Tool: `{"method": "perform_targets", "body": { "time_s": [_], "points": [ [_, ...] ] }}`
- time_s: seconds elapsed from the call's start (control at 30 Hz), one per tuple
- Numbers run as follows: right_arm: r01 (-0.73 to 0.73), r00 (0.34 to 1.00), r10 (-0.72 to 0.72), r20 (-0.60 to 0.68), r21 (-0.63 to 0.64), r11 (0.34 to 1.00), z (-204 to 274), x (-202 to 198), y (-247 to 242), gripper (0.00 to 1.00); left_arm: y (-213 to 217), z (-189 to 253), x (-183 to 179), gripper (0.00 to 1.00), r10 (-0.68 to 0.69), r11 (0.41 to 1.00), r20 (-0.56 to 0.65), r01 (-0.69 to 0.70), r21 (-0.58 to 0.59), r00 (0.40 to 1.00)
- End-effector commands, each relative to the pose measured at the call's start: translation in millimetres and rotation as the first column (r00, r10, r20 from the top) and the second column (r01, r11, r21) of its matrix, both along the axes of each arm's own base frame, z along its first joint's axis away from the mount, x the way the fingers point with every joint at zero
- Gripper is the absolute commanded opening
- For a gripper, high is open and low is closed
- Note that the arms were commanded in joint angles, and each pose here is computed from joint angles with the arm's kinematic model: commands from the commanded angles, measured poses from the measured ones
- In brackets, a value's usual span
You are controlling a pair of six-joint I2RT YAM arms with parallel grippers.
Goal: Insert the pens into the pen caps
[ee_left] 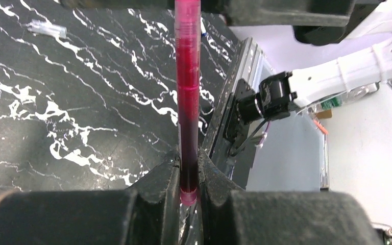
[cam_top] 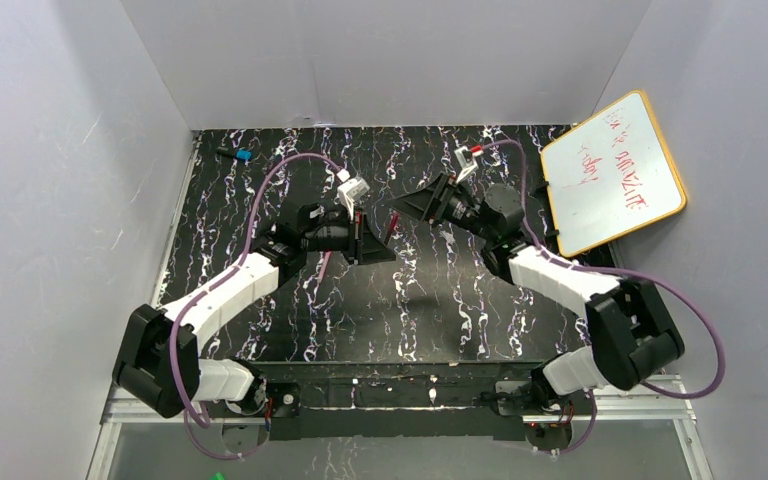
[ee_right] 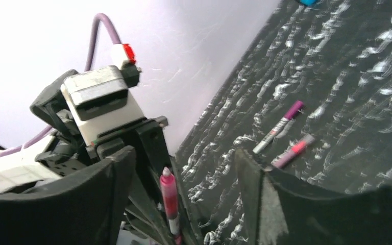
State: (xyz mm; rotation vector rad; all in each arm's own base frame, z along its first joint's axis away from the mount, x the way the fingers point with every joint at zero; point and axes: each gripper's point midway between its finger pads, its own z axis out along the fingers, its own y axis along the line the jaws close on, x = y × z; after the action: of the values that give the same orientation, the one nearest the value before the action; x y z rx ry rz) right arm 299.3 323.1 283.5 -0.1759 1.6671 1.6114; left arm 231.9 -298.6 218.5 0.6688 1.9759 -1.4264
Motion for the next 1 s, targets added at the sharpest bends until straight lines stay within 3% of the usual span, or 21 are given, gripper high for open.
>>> {"method": "perform_targets", "body": {
  "time_s": [0.0, 0.1, 0.17, 0.23, 0.33, 0.4, 0.53, 0.63, 0.77, 0.97],
  "points": [
    [0.213, 0.977, -0.213, 0.014, -0.027, 0.977, 4.0, 10.8, -33.0, 0.96, 6.8, -20.7, -12.5, 0.00, -0.046, 0.997, 0.033, 0.044, 0.064, 0.998],
    [0.459, 0.882, -0.468, -0.055, -0.124, 0.880, -10.0, 26.1, -76.1, 0.99, 6.0, -28.5, -12.9, 0.00, -0.045, 0.998, 0.046, 0.043, 0.046, 0.998],
    [0.614, 0.766, -0.637, -0.084, -0.197, 0.764, -22.0, 31.8, -113.4, 0.99, 4.9, -31.1, -12.6, 0.00, -0.047, 0.998, 0.049, 0.045, 0.034, 0.998],
    [0.691, 0.701, -0.713, -0.006, -0.245, 0.680, -28.2, 29.9, -139.3, 0.99, 3.3, -31.4, -10.5, 0.00, -0.051, 0.998, 0.055, 0.049, 0.026, 0.997],
    [0.681, 0.718, -0.671, 0.185, -0.386, 0.622, -34.5, 29.0, -149.6, 0.99, 2.3, -31.7, -2.9, 0.00, -0.048, 0.999, 0.051, 0.047, 0.016, 0.998],
    [0.632, 0.751, -0.624, 0.215, -0.510, 0.584, -44.5, 33.3, -151.5, 0.99, 4.9, -26.4, 5.9, 0.00, -0.043, 0.998, 0.026, 0.044, -0.034, 0.999],
    [0.532, 0.797, -0.568, 0.207, -0.686, 0.496, -58.1, 39.9, -156.7, 0.99, 27.5, -3.6, 27.1, 0.00, -0.024, 0.971, -0.041, 0.013, -0.240, 0.999],
    [0.552, 0.785, -0.584, 0.206, -0.660, 0.509, -48.6, 42.9, -155.9, 0.99, 48.6, -2.3, 44.2, 0.00, 0.024, 0.965, -0.079, -0.044, -0.259, 0.997],
    [0.564, 0.771, -0.613, 0.174, -0.634, 0.530, -44.2, 42.4, -154.7, 0.99, 57.2, 4.5, 56.3, 0.00, 0.127, 0.955, -0.038, -0.133, -0.267, 0.991],
    [0.525, 0.696, -0.713, -0.081, -0.621, 0.582, -67.6, 42.6, -143.5, 0.99, 65.0, 9.6, 65.6, 0.00, 0.207, 0.945, -0.002, -0.201, -0.256, 0.978]
  ]
}}
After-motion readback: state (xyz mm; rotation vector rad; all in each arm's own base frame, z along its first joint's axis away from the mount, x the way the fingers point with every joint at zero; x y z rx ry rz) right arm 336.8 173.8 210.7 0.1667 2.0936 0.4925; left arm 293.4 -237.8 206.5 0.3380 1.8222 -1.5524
